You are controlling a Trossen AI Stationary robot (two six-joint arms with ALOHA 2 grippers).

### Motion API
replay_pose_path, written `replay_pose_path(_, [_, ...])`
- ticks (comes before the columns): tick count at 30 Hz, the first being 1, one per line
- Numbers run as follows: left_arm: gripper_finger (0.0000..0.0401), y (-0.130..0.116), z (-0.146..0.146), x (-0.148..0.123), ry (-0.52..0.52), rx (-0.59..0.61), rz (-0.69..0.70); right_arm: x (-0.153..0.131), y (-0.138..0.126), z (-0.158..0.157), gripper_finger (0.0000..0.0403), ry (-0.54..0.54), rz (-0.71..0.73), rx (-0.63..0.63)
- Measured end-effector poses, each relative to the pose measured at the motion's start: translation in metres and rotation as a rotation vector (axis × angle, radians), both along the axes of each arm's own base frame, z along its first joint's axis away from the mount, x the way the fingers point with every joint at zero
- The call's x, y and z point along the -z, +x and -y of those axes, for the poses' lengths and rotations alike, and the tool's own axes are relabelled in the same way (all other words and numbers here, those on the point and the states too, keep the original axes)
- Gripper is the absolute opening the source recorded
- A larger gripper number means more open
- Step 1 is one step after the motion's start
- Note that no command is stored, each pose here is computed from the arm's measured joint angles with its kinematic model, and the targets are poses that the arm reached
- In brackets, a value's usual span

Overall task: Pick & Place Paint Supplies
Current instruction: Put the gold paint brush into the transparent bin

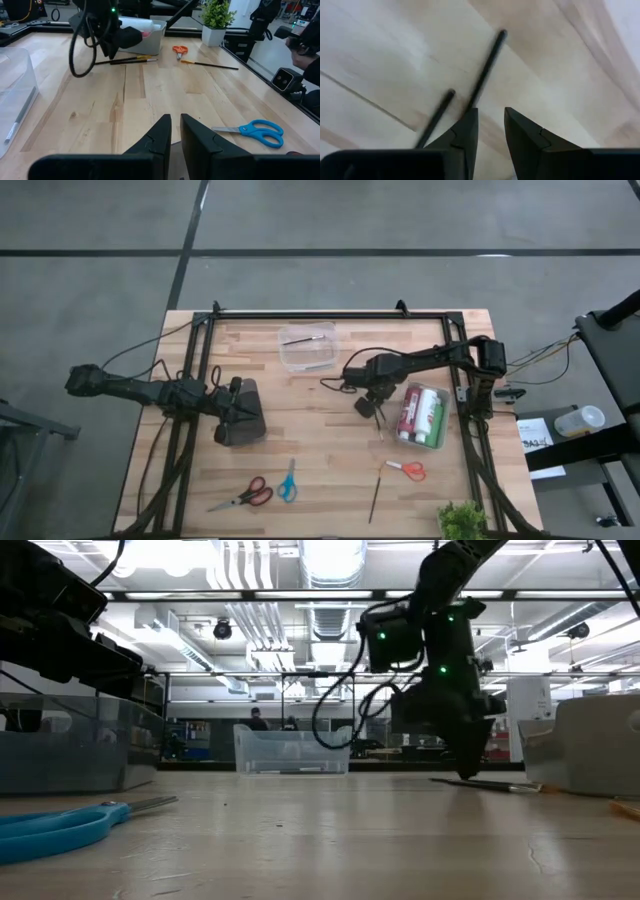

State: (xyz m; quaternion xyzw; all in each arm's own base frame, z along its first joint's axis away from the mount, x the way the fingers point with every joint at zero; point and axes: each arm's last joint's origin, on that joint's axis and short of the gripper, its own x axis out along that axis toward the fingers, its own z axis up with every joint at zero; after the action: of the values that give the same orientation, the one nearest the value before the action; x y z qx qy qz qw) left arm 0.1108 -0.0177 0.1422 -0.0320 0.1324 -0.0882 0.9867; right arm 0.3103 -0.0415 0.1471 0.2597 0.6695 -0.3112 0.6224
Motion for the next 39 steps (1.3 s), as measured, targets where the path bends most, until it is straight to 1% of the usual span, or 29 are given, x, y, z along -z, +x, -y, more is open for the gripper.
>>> replay_pose_path(4, [0.0051,0.000,0.000,0.000,0.000,-0.001,0.000,-0.005,0.009,0.000,0.0091,-0.005,0.069,-0.004])
replay_pose_path(11, [0.0051,0.000,0.000,0.000,0.000,0.000,0.000,-0.011,0.015,0.001,0.0091,-0.014,0.097,0.021])
replay_pose_path(15, [0.0051,0.000,0.000,0.000,0.000,-0.001,0.000,-0.012,0.017,0.000,0.0091,-0.017,0.119,0.014])
replay_pose_path(21, [0.0051,0.000,0.000,0.000,0.000,0.000,0.000,-0.006,0.013,0.000,0.0091,-0.042,0.092,0.008])
replay_pose_path(24, [0.0051,0.000,0.000,0.000,0.000,0.000,0.000,-0.002,0.009,0.000,0.0091,-0.038,0.083,0.010])
replay_pose_path(31, [0.0051,0.000,0.000,0.000,0.000,0.000,0.000,0.009,0.008,-0.001,0.0091,-0.034,0.130,0.013])
replay_pose_path(39, [0.0051,0.000,0.000,0.000,0.000,-0.001,0.000,0.014,0.004,-0.003,0.0091,-0.046,0.126,0.002])
